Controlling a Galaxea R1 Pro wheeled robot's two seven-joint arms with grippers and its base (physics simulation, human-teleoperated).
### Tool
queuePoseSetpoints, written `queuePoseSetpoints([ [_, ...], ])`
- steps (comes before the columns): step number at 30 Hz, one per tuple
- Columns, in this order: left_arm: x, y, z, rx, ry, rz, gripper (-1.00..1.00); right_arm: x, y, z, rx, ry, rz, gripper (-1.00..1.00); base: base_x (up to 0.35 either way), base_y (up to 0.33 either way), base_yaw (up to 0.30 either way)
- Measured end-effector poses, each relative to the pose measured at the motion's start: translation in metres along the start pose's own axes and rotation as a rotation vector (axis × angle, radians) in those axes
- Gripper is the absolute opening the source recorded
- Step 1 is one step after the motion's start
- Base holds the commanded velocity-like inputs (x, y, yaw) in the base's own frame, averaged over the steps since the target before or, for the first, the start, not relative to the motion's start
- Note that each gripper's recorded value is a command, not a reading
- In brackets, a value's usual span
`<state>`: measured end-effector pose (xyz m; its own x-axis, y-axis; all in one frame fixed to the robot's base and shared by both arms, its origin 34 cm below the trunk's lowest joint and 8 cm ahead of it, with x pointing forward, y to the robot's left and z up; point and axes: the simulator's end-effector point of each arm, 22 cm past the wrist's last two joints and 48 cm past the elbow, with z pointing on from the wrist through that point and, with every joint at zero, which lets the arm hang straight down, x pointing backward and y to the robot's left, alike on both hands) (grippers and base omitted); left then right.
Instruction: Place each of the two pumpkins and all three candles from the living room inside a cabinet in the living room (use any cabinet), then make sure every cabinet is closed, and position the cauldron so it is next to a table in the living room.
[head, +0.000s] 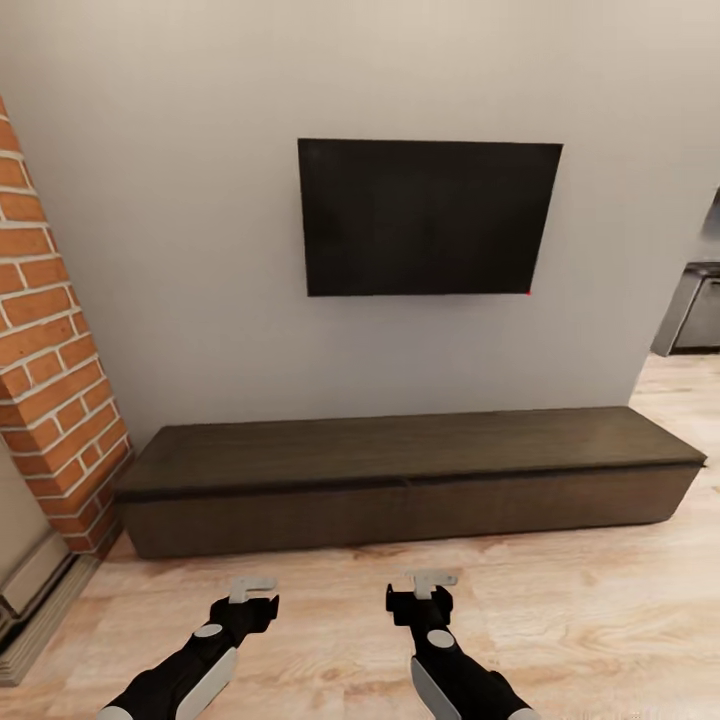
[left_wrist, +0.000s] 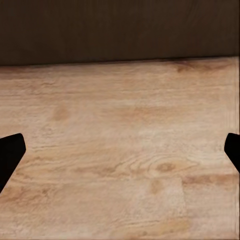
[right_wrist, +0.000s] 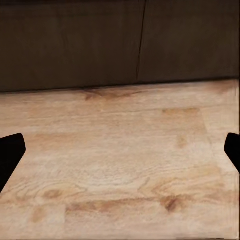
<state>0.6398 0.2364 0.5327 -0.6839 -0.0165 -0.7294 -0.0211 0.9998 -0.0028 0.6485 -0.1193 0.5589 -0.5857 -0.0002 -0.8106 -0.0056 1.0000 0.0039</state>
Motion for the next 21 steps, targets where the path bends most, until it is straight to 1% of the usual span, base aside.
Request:
queuePoseSetpoints([
  [21,-0.0089,-0.0002,-0.0037,0.0,-0.019,-0.001,1.0,-0.0087,-0.0005,-0.0029,0.001,-0.016,0.004,1.0,0.0,-0.282,-0.269],
])
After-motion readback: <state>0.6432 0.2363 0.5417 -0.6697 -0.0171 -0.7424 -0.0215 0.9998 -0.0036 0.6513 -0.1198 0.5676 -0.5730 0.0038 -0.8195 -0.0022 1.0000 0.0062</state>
